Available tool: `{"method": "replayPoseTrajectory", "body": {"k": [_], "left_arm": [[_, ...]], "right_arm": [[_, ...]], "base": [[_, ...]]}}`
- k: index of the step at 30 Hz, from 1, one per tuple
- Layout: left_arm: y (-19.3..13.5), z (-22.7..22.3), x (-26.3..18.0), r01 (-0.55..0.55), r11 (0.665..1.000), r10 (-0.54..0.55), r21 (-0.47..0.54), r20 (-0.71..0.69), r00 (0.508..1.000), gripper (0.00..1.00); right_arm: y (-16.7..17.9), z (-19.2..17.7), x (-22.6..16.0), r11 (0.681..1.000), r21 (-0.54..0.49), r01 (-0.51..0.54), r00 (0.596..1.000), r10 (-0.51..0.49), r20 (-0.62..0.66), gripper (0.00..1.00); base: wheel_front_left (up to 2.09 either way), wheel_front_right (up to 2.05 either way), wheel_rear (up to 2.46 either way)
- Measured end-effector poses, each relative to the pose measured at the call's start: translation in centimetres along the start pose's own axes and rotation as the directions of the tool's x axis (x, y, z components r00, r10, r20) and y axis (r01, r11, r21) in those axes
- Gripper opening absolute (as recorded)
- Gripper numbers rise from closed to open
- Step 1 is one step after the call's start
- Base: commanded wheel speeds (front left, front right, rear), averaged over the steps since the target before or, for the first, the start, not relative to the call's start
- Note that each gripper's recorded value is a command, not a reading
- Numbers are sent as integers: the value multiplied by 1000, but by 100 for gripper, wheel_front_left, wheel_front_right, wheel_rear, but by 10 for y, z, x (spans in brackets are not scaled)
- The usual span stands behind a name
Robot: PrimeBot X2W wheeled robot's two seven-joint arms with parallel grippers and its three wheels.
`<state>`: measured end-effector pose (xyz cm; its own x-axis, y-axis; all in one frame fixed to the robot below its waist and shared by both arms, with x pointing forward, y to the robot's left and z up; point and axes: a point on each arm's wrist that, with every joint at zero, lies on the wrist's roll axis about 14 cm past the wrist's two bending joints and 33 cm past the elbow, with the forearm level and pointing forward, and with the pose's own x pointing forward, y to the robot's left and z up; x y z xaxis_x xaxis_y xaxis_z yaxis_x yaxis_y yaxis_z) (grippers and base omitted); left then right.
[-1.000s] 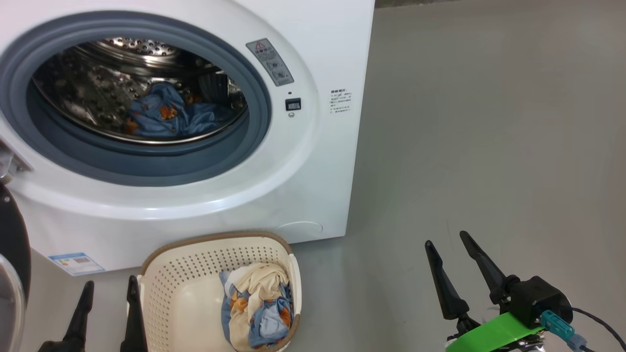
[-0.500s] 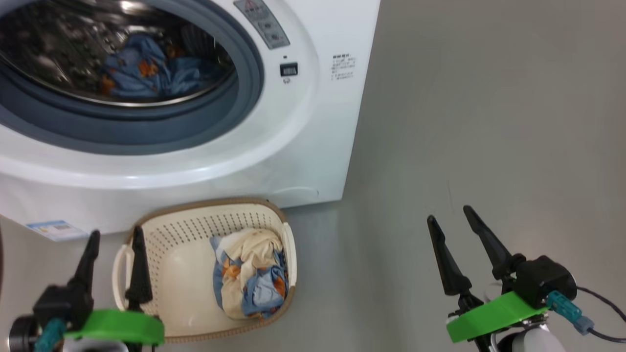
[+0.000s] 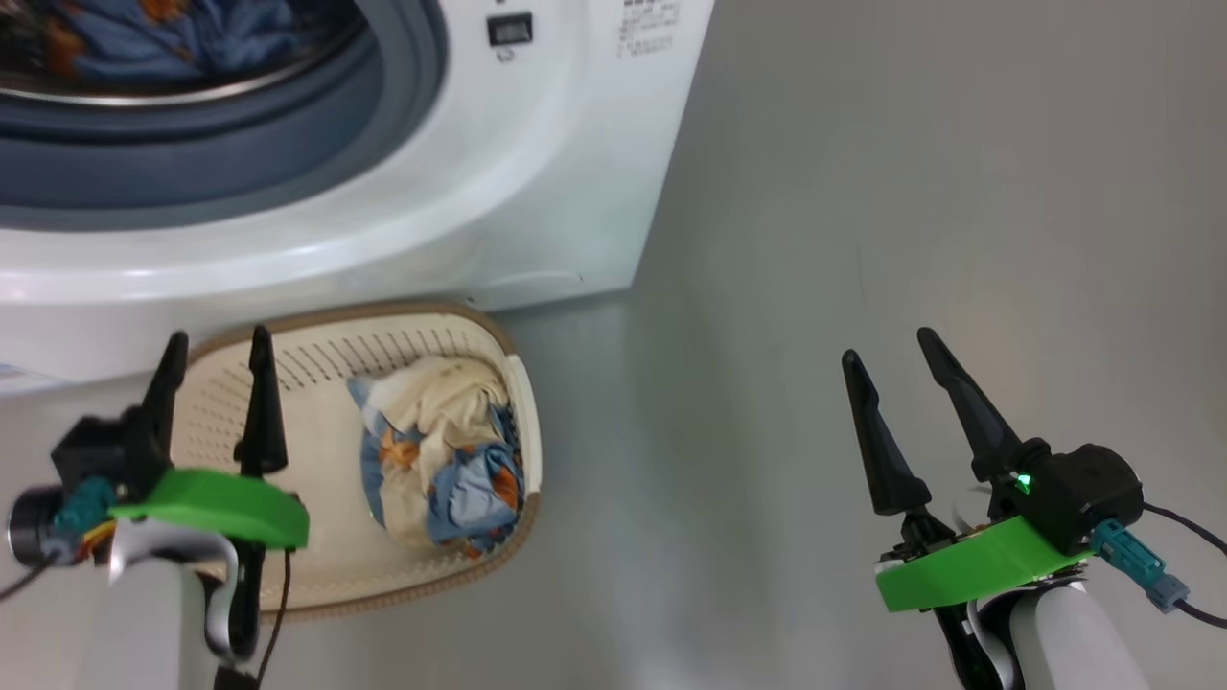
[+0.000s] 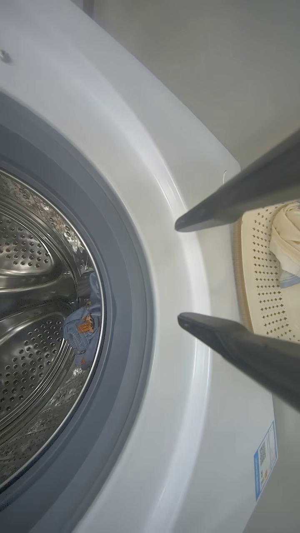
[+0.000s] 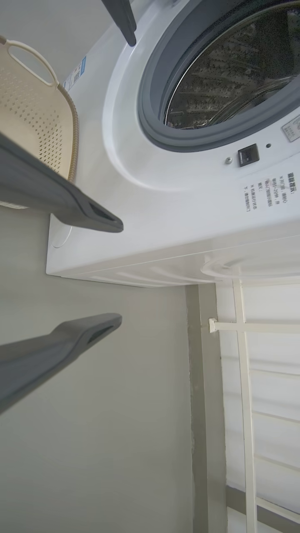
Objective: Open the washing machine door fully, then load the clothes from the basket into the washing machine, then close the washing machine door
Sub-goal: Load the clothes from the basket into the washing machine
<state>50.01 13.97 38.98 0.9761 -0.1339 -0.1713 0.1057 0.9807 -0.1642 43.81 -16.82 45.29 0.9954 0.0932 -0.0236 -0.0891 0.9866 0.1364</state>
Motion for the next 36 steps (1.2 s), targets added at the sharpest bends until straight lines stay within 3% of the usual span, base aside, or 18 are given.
{"method": "replayPoseTrajectory", "body": {"k": [14, 27, 36], "left_arm": [[-22, -110, 52, 81, 996, -89, -42, -268, 959, 100], [-32, -212, 52, 95, 991, -132, -98, -508, 851, 100], [-46, -254, 39, 91, 983, -171, -160, -610, 774, 100]], "right_arm": [[-25, -48, 18, 999, -24, 49, 994, -51, -101, 100], [-38, -96, 27, 997, -37, 66, 978, -72, -196, 100], [-43, -118, 29, 997, -42, 71, 968, -79, -237, 100]], "base": [[0, 0, 0], [0, 0, 0], [0, 0, 0]]}}
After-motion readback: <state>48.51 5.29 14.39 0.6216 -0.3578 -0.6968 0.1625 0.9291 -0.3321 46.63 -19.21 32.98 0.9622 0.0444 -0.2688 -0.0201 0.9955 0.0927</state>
